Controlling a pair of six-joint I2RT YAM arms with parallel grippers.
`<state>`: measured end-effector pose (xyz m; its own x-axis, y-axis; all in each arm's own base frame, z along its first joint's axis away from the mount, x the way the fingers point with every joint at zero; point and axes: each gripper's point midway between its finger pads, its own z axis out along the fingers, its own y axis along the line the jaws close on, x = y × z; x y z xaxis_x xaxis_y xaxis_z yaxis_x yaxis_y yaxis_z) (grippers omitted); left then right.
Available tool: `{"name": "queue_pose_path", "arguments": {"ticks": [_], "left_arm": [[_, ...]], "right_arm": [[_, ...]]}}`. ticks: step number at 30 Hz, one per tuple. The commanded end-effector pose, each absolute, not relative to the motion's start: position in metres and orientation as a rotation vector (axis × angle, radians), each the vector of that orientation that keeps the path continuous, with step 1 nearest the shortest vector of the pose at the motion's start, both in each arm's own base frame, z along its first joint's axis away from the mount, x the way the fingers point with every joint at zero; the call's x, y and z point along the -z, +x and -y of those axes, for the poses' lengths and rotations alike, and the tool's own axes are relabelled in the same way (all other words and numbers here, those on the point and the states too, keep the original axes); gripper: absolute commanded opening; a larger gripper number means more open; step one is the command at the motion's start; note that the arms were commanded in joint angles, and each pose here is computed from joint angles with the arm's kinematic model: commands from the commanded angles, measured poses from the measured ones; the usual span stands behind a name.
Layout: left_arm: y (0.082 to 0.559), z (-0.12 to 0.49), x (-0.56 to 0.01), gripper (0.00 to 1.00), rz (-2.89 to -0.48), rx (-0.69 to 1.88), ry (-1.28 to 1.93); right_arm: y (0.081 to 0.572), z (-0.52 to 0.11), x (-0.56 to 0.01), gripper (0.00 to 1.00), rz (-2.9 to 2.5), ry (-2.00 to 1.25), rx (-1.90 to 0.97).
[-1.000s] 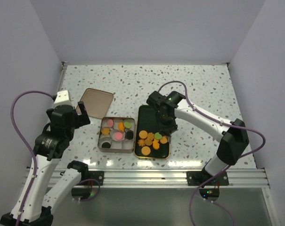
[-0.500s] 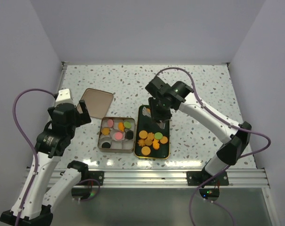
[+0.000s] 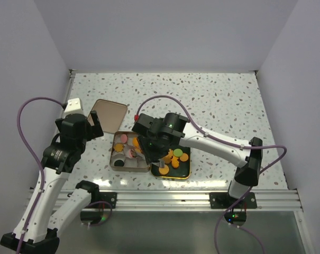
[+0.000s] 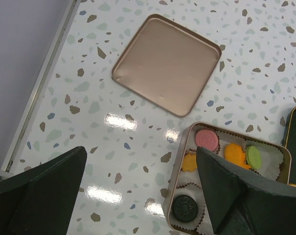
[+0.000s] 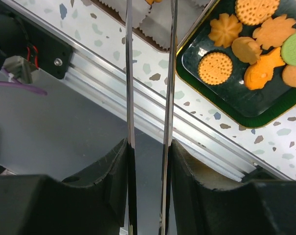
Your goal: Pack the cookies
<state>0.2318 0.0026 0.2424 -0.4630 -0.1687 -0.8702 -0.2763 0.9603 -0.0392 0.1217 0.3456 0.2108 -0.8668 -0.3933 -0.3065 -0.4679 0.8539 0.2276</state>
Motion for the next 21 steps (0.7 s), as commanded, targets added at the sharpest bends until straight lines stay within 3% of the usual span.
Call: {"name": "queue_pose_path", "arguments": {"ticks": [1, 12, 21], "left_arm": [[0.237, -0.002, -0.251, 1.0, -2.013, -0.121, -0.305], [0.237, -0.002, -0.251, 1.0, -2.011, -0.123, -0.308], [0.237, -0.002, -0.25, 1.0, -2.015, -0.127, -0.308]], "right_arm": [[0.115, -0.36, -0.218, 0.29, -2.77, -0.654, -0.496], [0.1, -0.376, -0.198, 0.29, -2.788, -0.739, -0.473], [0.102, -0.382, -0.188, 0.41, -2.787, -0.756, -0.464]]}}
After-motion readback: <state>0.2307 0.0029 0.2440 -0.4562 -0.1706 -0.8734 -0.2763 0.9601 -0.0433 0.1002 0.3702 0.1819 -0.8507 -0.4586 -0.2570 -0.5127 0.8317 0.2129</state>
